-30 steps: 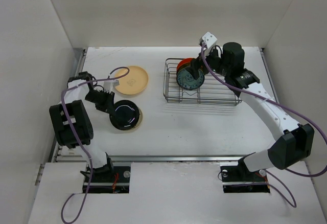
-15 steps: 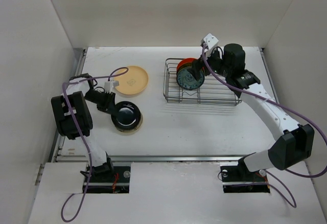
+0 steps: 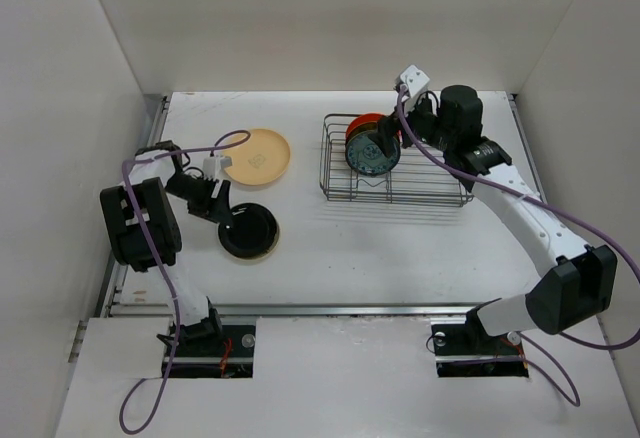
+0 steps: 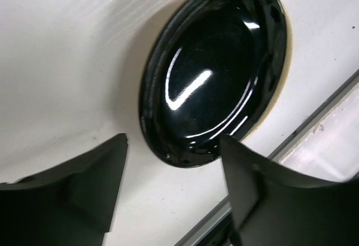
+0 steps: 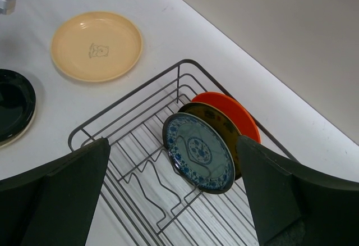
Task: Unload the plates from the dish rack
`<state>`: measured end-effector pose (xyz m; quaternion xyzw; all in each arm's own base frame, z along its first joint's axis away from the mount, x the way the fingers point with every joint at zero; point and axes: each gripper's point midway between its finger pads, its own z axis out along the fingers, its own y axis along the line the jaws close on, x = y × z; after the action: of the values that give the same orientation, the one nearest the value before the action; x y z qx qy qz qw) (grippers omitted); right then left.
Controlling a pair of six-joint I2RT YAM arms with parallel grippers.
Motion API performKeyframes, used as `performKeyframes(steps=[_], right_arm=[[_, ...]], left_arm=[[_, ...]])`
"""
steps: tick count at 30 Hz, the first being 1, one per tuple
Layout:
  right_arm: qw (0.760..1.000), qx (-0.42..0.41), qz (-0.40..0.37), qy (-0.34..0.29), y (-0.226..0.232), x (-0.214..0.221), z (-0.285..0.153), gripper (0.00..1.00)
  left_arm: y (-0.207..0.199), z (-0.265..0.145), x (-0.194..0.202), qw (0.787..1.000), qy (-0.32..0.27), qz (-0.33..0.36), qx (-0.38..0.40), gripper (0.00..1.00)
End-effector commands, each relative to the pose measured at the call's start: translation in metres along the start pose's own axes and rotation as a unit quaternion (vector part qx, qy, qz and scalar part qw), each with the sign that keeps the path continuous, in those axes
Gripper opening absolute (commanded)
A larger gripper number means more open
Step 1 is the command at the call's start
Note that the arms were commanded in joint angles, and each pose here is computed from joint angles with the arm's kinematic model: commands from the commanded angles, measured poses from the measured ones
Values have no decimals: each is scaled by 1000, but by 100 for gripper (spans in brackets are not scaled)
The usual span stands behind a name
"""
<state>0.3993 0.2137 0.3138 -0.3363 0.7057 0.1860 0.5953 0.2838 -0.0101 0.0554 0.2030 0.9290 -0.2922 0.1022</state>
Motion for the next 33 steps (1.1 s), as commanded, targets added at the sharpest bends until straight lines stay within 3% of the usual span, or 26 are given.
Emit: performKeyframes(steps=[1,4,8,16,21,27,33], right_arm=[[999,20,-24,-34,-9,-21,-9,100],[998,28,-47,-26,-14,-16,-9,100],[996,46,-79,-10,-22,-7,-9,100],[977,79,-185,72,-52,42,2,100],[960,59,-259,84,-65,60,19,88],[956,-19,-284,69,-77,74,43,87],[961,-104,-248,63,-73,83,57,89]], left_arm=[[3,-18,-14,999,-19,15,-21,66],[6,-31,-24,998,-34,27,-41,81],[2,-50,-37,997,-46,40,-57,92],[-29,-131,-100,970,-158,131,-131,99],[-40,-139,-117,952,-203,141,-179,100],[-52,-144,-128,941,-240,150,-187,100],[-64,-149,-135,938,-255,156,-174,100]])
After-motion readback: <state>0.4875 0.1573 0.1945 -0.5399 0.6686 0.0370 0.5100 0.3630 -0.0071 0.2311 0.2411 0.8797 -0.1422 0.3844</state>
